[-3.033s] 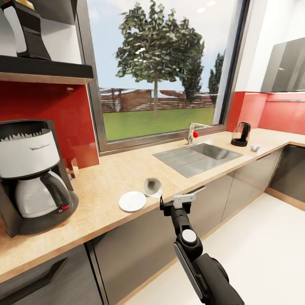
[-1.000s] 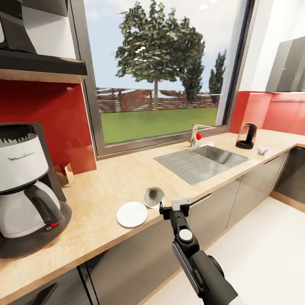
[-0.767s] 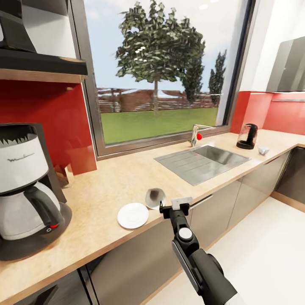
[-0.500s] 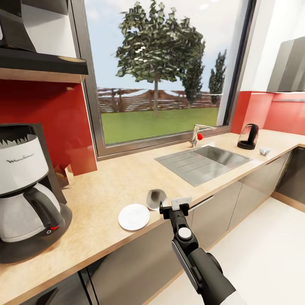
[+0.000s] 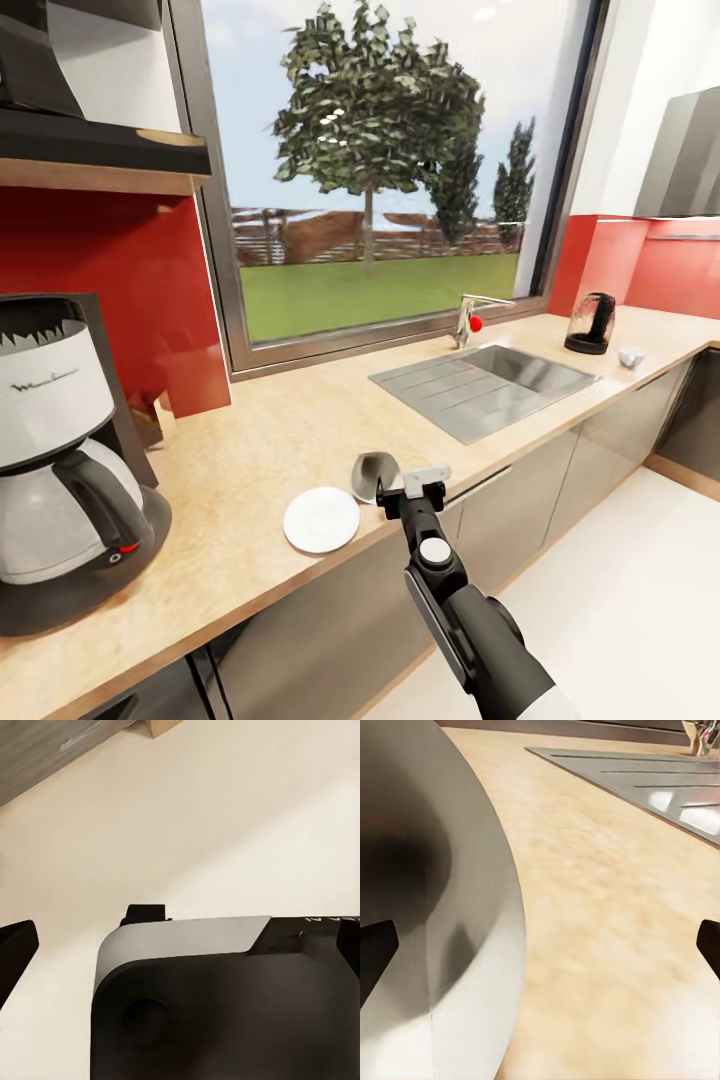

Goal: Set up a coffee station on the kitchen countertop: keep the coffee maker on the countertop, move the bottle of coffee from the kitchen shelf to the counter next to the coffee maker, place a paper coffee filter on top of the coffee maker, put the saucer next to the coffee maker with the coffee cup on the saucer, and place the electric kettle next to the coffee maker.

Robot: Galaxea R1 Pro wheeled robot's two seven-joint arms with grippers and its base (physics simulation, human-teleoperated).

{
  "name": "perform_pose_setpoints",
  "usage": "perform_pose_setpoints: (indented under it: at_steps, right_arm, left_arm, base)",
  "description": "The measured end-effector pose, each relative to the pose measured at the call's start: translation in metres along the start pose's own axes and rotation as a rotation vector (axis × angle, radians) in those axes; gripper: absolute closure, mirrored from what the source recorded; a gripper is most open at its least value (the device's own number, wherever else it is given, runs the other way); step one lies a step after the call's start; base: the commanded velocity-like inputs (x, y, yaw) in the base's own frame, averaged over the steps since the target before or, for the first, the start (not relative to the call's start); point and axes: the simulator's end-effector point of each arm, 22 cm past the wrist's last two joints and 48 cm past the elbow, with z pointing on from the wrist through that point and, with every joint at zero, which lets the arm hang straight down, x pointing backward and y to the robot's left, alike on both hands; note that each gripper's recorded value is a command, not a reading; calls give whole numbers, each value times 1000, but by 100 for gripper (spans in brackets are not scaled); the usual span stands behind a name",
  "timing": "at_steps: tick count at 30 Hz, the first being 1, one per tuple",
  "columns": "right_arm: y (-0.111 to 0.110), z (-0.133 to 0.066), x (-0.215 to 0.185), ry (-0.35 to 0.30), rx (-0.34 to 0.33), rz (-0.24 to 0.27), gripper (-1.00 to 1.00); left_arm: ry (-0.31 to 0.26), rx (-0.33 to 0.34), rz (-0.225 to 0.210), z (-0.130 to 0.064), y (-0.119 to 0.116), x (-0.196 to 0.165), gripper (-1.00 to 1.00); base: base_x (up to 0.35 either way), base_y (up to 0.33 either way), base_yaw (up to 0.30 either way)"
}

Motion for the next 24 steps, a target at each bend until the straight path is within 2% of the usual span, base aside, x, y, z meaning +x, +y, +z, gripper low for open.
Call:
perform_pose_setpoints:
  at_steps: [24]
  right_arm:
    - [0,0,0,0,0,-1,-100]
  left_arm:
    - [0,0,0,0,0,0,-100]
  base:
    - [45,8,0]
